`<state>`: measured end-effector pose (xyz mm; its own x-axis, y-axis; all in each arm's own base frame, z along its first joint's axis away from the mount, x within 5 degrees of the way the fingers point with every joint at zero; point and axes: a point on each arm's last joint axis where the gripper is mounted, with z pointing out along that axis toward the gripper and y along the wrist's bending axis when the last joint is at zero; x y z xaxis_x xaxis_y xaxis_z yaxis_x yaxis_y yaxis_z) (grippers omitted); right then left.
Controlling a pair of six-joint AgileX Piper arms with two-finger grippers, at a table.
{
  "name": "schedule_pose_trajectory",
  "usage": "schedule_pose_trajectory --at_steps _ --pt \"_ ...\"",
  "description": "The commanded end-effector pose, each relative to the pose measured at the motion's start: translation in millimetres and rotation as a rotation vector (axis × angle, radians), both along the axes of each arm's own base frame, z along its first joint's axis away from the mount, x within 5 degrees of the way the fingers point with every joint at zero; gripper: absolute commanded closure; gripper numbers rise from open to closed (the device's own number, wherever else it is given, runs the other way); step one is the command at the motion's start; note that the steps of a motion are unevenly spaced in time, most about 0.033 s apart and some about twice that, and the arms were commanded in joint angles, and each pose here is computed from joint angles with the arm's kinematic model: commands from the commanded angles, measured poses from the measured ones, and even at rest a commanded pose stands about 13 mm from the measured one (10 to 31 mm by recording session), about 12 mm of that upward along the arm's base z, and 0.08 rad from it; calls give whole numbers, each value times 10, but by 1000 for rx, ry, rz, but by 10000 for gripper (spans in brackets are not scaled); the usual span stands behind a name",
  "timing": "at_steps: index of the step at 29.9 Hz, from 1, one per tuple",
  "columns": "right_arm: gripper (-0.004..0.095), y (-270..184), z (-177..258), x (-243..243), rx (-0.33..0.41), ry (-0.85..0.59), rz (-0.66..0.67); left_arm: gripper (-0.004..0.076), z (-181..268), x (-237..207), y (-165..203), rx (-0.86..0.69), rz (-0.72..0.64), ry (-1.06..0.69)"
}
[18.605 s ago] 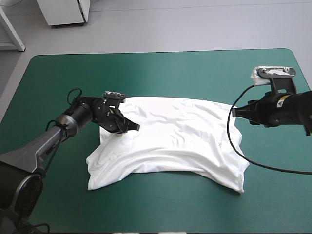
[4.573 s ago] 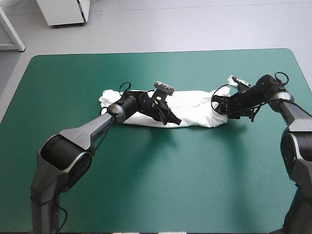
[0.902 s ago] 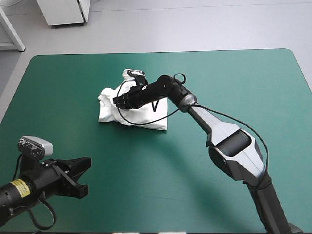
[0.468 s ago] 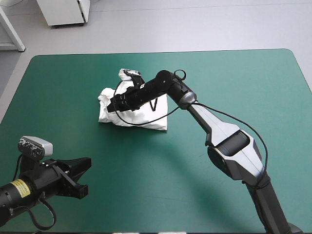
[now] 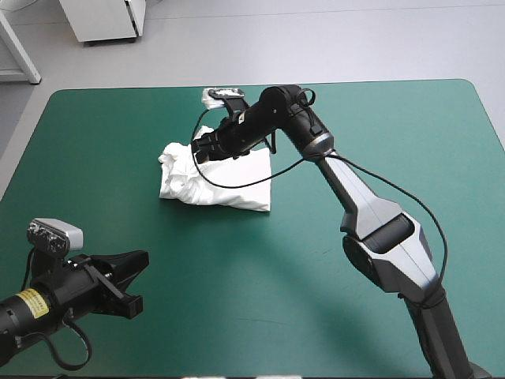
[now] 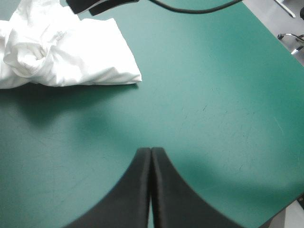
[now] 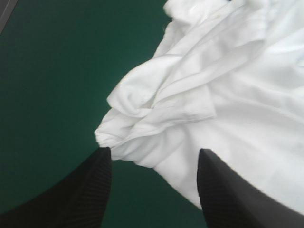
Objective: Fold the cloth
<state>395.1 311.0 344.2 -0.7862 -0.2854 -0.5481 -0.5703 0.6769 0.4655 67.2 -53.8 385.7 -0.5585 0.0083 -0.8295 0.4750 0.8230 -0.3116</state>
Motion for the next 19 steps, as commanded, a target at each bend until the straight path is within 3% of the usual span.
schedule_pose_trajectory --at_steps 1,4,8,11,15,19 --pt "396 -344 599 -96 54 -133 -81 733 118 34 -18 -67 16 -55" --pt "397 -553 629 -65 26 -123 -125 733 118 34 -18 -67 16 -55" --pt "396 -869 521 -96 -106 -93 -192 733 118 34 -18 -67 16 -55" --pt "397 -1024 355 -161 -166 -39 -183 733 118 34 -18 -67 16 -55" --pt "396 -1079 83 -101 -174 11 -201 733 117 35 -16 -64 17 -56" --pt "396 -1006 -177 36 -104 34 -212 733 117 35 -16 -64 17 -56"
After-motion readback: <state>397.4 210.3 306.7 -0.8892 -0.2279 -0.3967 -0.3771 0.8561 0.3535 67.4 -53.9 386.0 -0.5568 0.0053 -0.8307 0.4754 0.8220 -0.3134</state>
